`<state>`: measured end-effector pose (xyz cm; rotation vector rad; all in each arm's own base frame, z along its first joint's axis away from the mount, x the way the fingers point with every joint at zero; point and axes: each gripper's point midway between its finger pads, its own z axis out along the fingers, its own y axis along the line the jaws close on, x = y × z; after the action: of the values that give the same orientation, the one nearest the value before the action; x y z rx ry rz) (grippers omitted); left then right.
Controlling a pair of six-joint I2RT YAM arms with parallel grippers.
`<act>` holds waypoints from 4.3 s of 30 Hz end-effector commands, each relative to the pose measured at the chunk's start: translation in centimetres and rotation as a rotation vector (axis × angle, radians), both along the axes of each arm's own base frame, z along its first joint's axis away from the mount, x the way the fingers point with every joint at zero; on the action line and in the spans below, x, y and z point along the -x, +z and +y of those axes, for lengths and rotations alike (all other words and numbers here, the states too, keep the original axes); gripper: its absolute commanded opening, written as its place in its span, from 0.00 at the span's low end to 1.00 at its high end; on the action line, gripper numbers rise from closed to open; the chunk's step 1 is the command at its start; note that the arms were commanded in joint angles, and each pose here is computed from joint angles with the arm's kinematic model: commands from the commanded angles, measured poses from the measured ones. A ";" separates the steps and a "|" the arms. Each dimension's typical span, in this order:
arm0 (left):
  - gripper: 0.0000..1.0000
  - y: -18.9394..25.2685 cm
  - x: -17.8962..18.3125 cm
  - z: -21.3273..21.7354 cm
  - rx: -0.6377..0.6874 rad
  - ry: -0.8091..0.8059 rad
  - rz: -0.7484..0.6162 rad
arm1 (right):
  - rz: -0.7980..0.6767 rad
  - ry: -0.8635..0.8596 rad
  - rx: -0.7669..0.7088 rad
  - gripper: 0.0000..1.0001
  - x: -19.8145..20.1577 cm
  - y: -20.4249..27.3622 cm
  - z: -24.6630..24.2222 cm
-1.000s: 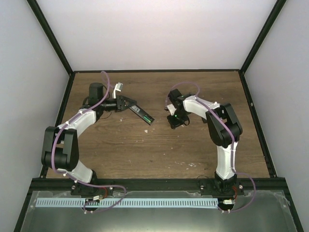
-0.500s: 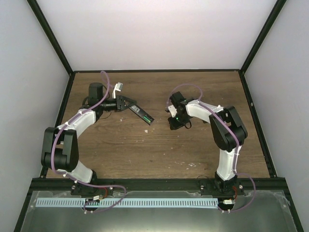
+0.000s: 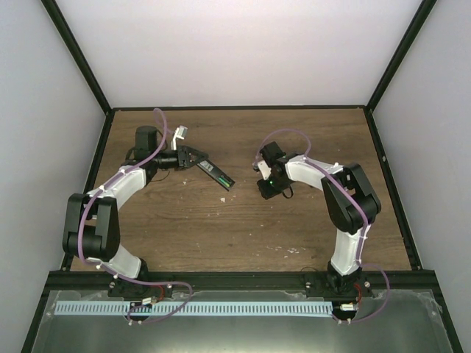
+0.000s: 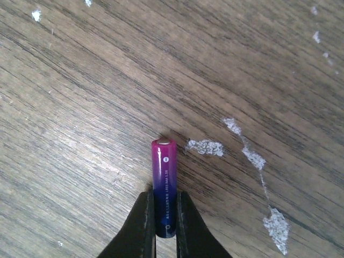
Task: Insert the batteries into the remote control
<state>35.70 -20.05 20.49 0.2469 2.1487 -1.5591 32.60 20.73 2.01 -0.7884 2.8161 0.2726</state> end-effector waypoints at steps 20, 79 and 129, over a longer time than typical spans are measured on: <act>0.00 -4.8 3.3 -3.5 0.005 -0.131 0.078 | 0.145 0.107 -0.221 0.01 7.4 11.9 5.3; 0.00 -5.1 4.7 -6.1 0.109 -0.153 0.169 | 0.209 0.234 -0.201 0.01 10.0 12.4 7.9; 0.00 -3.9 5.1 -6.5 0.129 -0.242 0.160 | -0.008 0.240 -0.292 0.25 6.4 17.5 10.0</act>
<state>30.63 -26.14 15.79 0.2935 2.2279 -1.8752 24.88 29.04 14.48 -1.0659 2.7740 0.6170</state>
